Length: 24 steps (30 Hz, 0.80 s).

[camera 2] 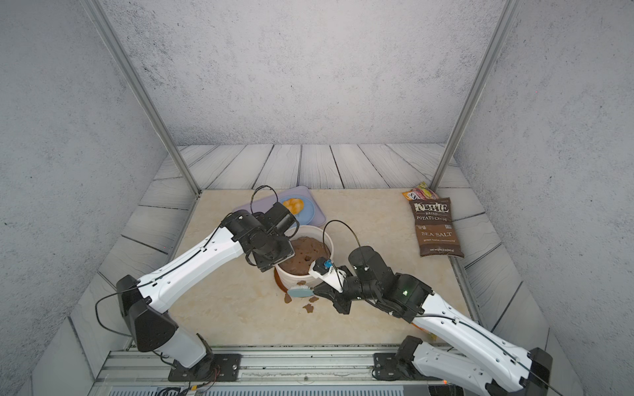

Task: Scrub the dried mud off the ceramic pot
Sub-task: Brush off the soil from the pot, then rotate the pot on the tray.

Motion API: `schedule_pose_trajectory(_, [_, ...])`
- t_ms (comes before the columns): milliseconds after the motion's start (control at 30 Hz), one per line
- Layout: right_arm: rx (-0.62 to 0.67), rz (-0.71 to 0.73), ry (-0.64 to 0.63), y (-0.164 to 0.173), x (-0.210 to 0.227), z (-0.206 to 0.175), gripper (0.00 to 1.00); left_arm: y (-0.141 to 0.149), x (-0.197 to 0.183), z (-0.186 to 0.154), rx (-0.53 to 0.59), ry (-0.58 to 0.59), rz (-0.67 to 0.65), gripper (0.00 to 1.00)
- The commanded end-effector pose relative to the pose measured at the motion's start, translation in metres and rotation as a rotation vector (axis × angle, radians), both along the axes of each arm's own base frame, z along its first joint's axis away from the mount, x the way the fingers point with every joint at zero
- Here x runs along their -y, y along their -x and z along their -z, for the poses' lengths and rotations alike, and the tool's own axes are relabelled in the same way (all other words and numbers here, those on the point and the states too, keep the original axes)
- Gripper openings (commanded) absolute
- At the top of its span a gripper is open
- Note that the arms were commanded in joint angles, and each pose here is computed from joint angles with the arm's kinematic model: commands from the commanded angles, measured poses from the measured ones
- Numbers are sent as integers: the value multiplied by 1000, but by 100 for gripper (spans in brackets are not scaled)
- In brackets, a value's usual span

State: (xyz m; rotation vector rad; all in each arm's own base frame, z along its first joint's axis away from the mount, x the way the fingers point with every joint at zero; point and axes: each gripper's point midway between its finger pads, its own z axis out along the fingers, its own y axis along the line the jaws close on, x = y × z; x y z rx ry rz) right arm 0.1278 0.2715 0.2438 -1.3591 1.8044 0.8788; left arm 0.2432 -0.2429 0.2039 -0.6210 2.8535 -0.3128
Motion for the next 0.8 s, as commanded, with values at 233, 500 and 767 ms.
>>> schedule_pose_trajectory(233, [69,28,-12,-14,-3,-7,0,28,-9,36,-140,-79,-164,51])
schedule_pose_trajectory(500, [61,26,-26,-19,-12,-4,0,27,1,52,-180,-89,-160,32])
schedule_pose_trajectory(767, [86,68,-17,-32,-15,7,0,28,2,57,-201,-102,-179,19])
